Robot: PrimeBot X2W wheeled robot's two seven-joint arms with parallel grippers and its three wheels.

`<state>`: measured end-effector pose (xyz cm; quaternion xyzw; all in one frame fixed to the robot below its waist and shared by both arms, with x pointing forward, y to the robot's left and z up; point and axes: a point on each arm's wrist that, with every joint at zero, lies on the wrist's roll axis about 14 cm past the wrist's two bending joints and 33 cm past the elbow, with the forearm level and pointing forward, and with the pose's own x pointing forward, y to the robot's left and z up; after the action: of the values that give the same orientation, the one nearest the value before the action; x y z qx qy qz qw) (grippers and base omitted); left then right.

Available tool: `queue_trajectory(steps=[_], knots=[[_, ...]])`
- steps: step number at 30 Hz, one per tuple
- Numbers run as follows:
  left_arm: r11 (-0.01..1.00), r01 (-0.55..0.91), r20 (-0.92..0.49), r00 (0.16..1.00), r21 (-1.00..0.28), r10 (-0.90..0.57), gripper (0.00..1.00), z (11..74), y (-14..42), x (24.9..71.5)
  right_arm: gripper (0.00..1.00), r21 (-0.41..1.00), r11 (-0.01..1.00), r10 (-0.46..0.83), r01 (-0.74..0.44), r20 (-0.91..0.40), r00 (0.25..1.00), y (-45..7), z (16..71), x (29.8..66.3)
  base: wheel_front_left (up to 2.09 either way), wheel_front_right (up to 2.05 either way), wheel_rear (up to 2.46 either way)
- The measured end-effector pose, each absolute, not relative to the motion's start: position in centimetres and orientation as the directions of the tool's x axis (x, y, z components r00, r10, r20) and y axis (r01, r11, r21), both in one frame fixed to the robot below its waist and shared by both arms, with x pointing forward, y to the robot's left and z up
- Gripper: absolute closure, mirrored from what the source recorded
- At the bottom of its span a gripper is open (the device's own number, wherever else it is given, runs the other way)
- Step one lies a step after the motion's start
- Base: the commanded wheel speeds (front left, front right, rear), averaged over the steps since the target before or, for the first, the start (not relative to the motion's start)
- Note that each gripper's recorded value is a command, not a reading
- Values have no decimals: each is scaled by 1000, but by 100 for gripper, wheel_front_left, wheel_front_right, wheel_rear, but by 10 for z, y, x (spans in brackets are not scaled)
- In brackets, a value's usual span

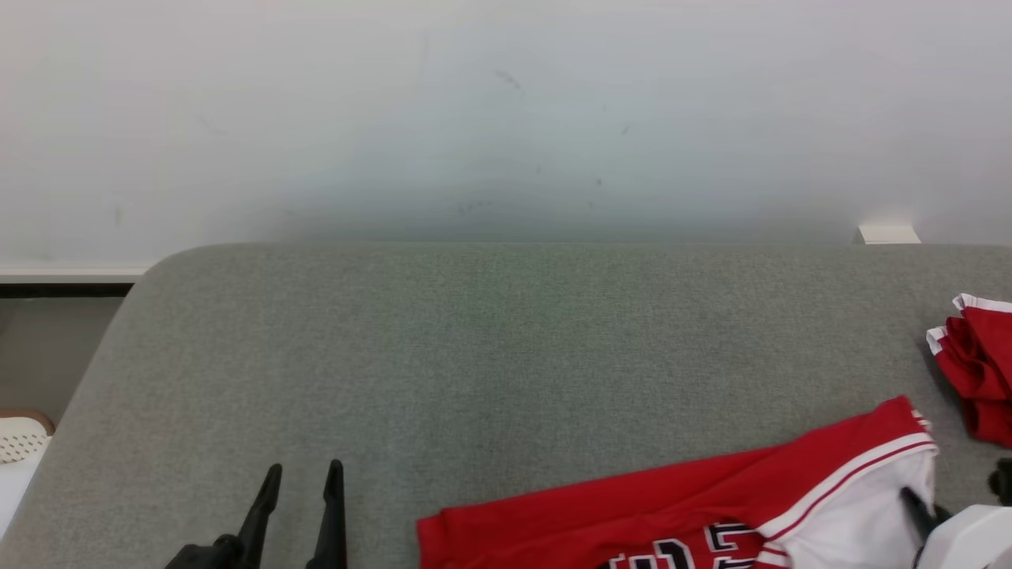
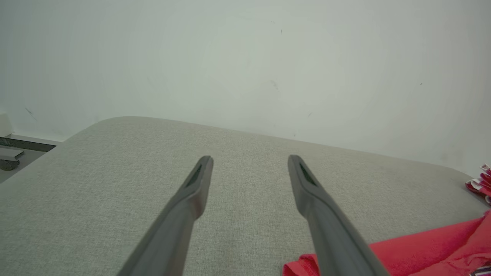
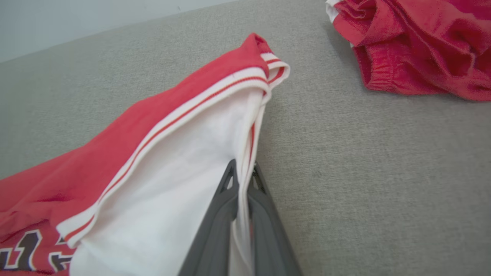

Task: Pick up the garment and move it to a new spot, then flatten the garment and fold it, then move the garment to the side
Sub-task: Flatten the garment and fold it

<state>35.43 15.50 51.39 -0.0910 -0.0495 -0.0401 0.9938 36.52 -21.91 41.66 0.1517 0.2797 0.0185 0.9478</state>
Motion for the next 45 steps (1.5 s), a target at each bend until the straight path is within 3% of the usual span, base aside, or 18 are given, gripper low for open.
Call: queue_trajectory(steps=[7,13,17,29,40,41,42,43,45], knots=[[978,97,105,991,-184,-79,0,513,152,356,100,254,966,80,42,-451,889,-236,449,372,0,0,0],[978,81,106,992,-191,-62,0,513,156,353,100,262,961,185,-86,-383,905,-192,477,372,0,0,0],[979,55,100,994,-194,-36,0,511,165,348,100,297,927,327,-228,-344,880,-135,492,367,0,0,0],[981,-29,96,994,-193,48,0,509,193,331,100,398,730,682,-556,-375,628,15,482,336,0,0,0],[976,-97,97,988,-194,117,0,509,213,319,100,476,598,801,-645,-399,447,80,458,314,0,0,0],[976,-101,95,988,-194,121,0,509,214,318,89,484,588,808,-648,-398,435,84,456,311,0,0,0],[975,-104,93,988,-194,124,0,508,215,318,33,493,582,812,-647,-395,429,86,455,309,0,0,0],[975,-106,93,988,-194,126,0,508,216,318,0,503,573,819,-648,-385,425,89,456,308,0,0,0],[975,-111,90,987,-194,130,0,507,217,319,0,524,548,837,-652,-345,425,95,463,306,0,0,0]])
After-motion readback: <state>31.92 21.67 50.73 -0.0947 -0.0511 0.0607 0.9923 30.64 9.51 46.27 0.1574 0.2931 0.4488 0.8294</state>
